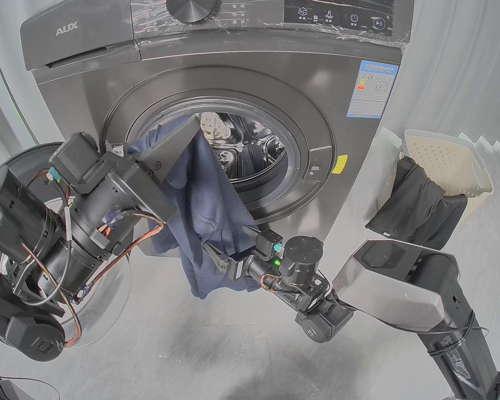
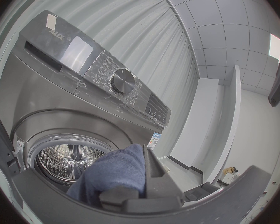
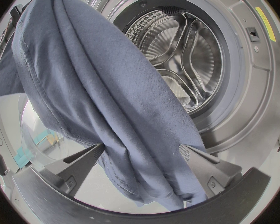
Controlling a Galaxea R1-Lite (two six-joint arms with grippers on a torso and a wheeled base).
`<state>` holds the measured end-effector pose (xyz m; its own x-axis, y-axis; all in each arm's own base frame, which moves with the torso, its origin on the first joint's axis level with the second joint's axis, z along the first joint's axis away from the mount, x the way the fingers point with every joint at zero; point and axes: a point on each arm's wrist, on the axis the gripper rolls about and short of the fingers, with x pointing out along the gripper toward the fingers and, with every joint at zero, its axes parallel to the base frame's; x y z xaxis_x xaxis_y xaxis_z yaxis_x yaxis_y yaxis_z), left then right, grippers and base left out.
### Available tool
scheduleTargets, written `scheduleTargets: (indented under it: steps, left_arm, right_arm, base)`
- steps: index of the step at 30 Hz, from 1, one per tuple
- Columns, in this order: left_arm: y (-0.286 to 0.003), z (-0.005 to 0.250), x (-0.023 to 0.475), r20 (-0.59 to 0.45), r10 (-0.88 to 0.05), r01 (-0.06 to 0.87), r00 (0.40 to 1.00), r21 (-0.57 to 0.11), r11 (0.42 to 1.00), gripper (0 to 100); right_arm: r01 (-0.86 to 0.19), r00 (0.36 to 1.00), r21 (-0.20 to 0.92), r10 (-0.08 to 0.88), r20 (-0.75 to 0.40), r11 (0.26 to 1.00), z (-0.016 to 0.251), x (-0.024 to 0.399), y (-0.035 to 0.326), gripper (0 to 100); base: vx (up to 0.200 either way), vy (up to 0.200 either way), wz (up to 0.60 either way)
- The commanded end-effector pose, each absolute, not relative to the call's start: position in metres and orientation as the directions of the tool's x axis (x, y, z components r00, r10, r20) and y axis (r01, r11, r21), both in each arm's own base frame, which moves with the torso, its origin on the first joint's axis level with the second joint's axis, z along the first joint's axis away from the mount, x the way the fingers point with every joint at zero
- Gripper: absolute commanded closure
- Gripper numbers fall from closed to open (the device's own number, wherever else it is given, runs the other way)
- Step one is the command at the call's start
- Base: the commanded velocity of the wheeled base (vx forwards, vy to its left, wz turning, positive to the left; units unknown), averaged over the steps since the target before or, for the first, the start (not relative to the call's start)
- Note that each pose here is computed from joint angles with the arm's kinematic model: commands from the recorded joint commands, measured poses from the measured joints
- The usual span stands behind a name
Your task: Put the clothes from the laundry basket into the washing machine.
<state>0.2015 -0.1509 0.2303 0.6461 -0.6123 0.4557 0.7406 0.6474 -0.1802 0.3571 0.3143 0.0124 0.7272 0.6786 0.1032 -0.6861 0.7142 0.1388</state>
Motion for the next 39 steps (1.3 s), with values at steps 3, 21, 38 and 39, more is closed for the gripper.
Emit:
scheduleTargets:
  steps: [3,21,38,39]
  left_arm:
    - [-0.15,0.231,0.201,0.457,-0.614,0.743,0.644,-0.183,0.643,100]
    - [-0.15,0.229,0.208,0.45,-0.597,0.725,0.664,-0.192,0.662,100]
    - [-0.146,0.23,0.21,0.454,-0.586,0.715,0.672,-0.188,0.674,100]
    - [-0.146,0.23,0.21,0.454,-0.586,0.715,0.672,-0.188,0.674,100]
  right_arm:
    - [-0.694,0.72,0.138,0.68,0.141,0.707,0.007,0.364,0.323,100]
    - [-0.695,0.711,0.144,0.703,-0.006,0.705,0.029,0.311,0.287,0]
    - [-0.651,0.744,0.144,0.664,-0.07,0.745,0.025,0.314,0.267,0]
    - [-0.653,0.745,0.143,0.665,-0.058,0.744,0.027,0.316,0.269,0]
  base:
    - [0.0,0.0,0.0]
    - [0.0,0.0,0.0]
    - [0.0,0.0,0.0]
    - [0.0,0.0,0.0]
